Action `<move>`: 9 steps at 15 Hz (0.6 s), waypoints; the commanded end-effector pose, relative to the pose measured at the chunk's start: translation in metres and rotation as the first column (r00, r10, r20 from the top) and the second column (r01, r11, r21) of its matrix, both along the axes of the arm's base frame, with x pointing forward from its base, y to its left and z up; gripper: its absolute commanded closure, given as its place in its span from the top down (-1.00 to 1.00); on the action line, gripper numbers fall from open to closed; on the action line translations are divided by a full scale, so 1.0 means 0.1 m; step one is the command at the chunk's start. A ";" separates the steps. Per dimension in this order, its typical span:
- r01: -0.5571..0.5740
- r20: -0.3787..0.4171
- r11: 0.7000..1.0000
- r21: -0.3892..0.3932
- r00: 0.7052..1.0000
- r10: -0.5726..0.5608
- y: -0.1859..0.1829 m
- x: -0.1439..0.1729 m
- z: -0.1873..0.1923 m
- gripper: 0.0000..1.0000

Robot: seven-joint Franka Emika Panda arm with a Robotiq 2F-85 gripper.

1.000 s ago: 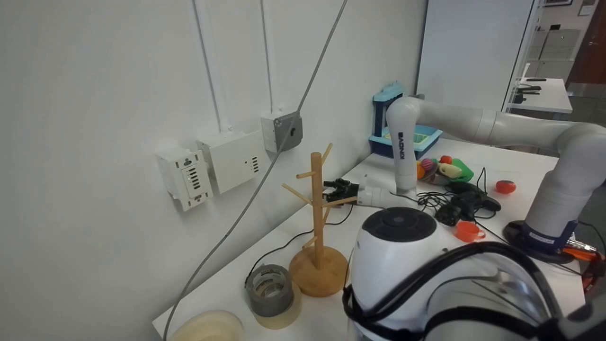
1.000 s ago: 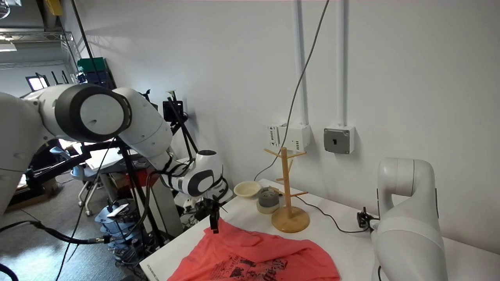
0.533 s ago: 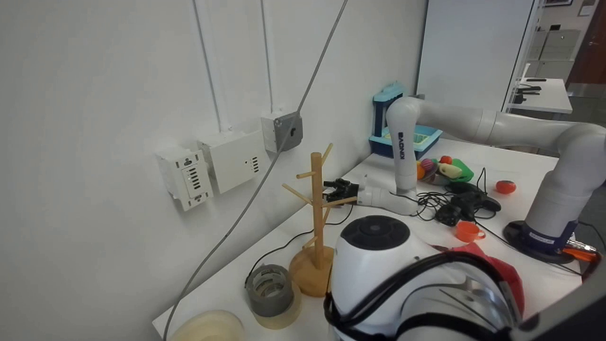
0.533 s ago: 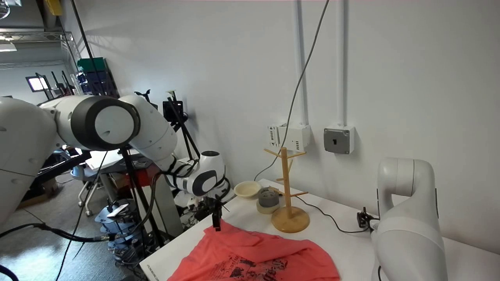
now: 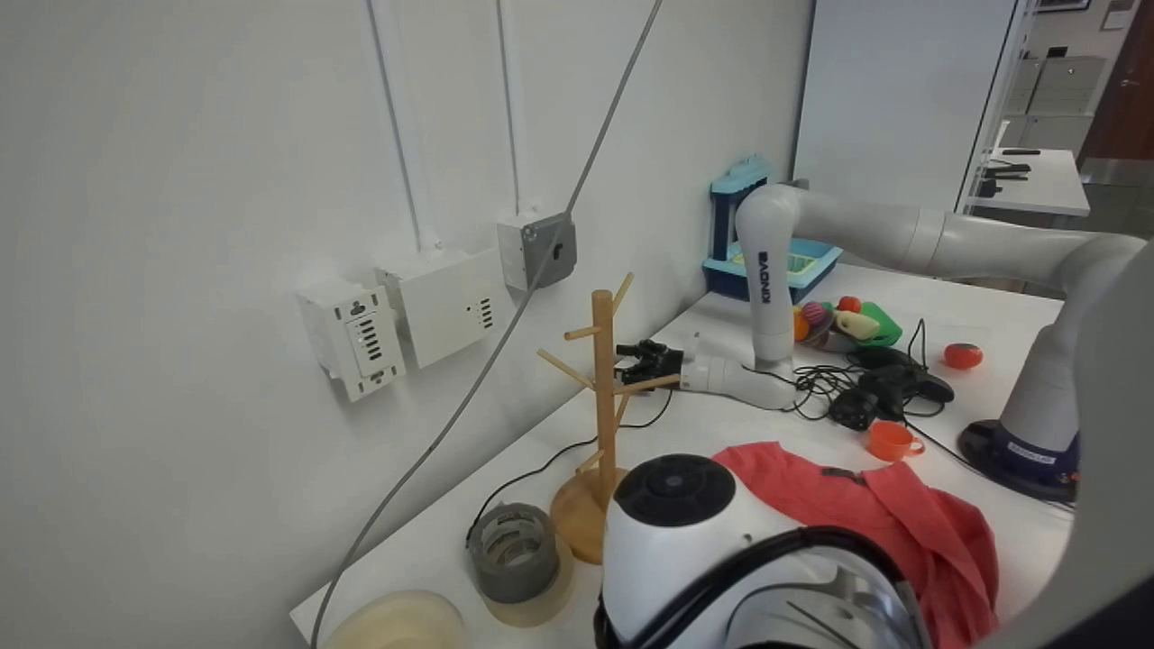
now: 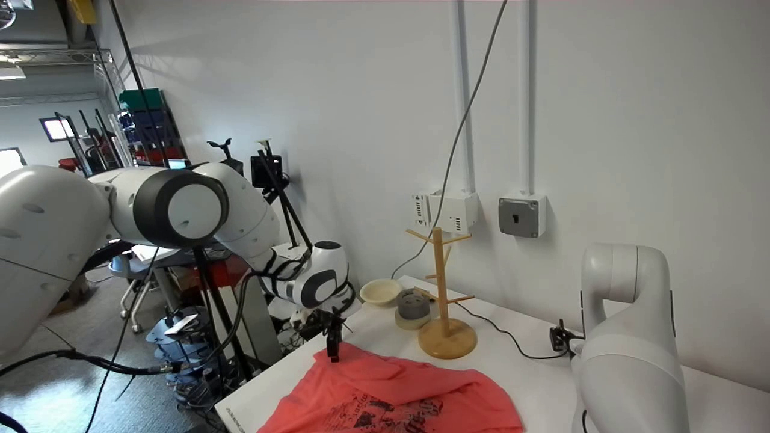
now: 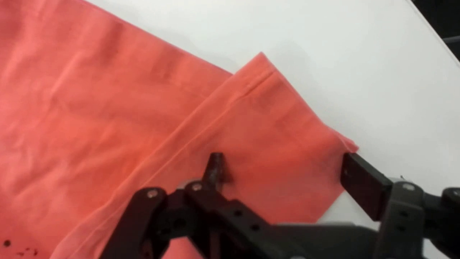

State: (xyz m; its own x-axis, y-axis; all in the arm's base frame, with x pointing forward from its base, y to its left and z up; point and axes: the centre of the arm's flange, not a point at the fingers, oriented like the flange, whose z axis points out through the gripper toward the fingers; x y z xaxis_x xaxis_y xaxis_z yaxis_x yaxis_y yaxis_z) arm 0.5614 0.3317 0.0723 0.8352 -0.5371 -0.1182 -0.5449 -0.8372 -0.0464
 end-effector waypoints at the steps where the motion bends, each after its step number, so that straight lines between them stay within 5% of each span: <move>1: 0.009 -0.020 0.999 -0.032 1.000 -0.009 0.13 0.18 -0.16 0.63; 3: 0.005 -0.027 0.999 -0.042 1.000 -0.007 0.14 0.20 -0.15 0.14; 9: -0.005 -0.021 0.998 -0.061 1.000 0.004 0.15 0.21 -0.02 -0.68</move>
State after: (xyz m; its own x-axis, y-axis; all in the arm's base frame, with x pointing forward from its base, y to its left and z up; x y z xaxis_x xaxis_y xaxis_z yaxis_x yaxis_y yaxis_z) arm 0.5763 0.3404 0.0762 0.8371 -0.5334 -0.1215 -0.5384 -0.8427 -0.0095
